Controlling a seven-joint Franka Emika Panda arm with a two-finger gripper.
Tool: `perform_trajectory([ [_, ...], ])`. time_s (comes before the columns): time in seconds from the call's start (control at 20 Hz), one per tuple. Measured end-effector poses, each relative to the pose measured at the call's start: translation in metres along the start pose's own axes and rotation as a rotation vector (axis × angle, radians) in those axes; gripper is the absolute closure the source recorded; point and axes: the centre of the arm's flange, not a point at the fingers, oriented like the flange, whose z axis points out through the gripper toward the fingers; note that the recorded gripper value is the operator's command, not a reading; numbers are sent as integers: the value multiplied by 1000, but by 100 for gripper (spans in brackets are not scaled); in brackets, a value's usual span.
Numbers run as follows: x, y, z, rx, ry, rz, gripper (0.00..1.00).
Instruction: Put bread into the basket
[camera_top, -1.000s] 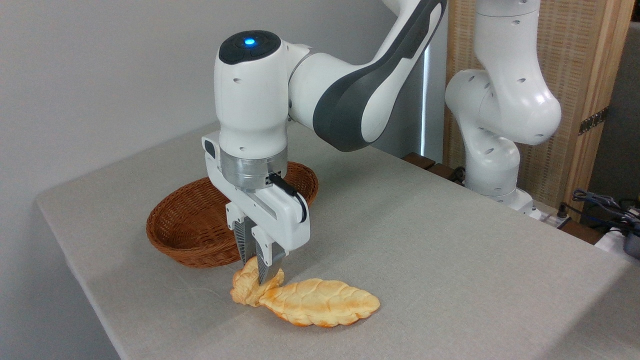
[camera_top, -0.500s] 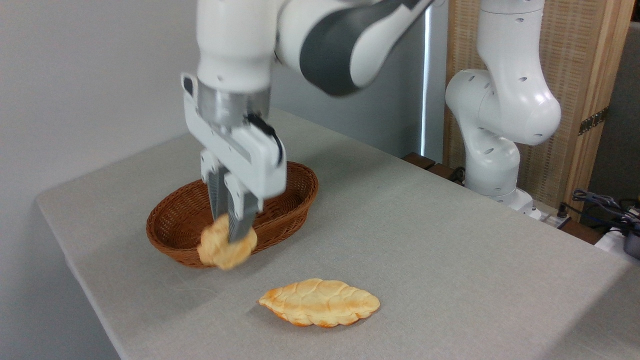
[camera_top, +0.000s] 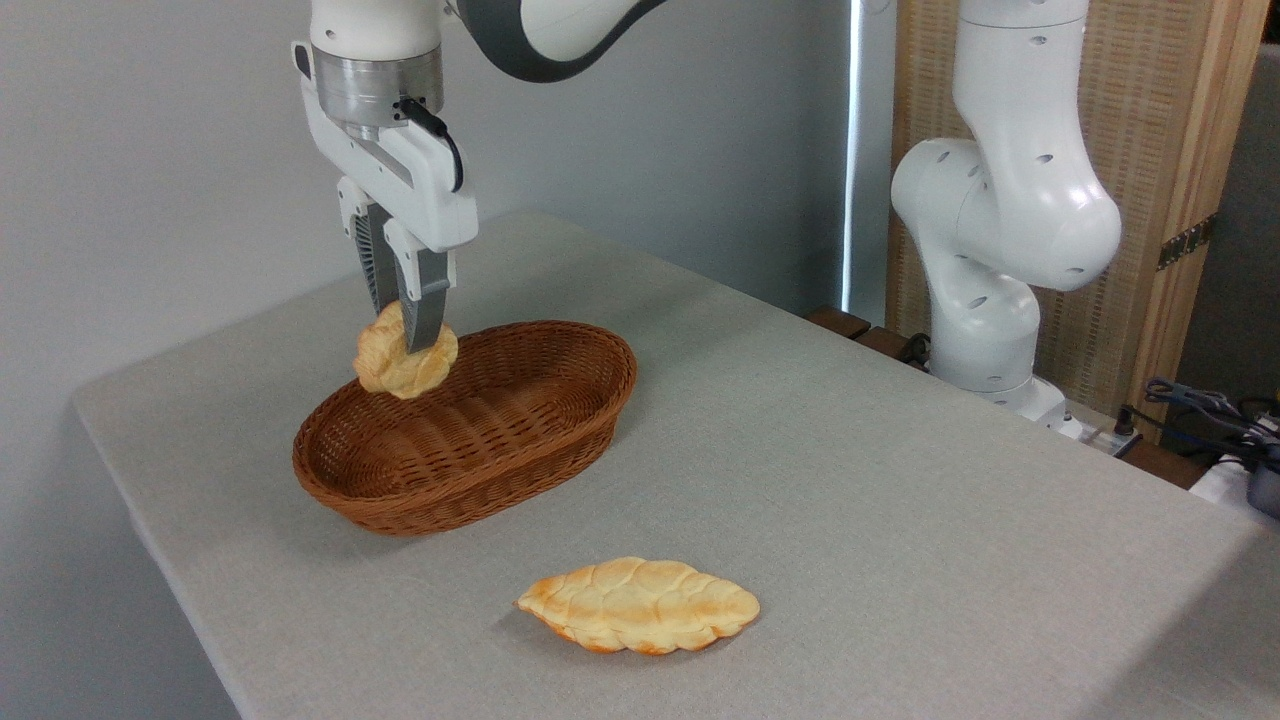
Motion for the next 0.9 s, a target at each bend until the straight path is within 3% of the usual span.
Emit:
perform_trajectory([
  [0.25, -2, -2, 1, 1, -13, -4, 0],
  [0.4, -9, -14, -1, 37, -32, -9, 0],
  [0.6, -39, -65, -20, 107, -50, -86, 0],
  [0.9, -92, -131, -44, 131, -50, -188, 0],
])
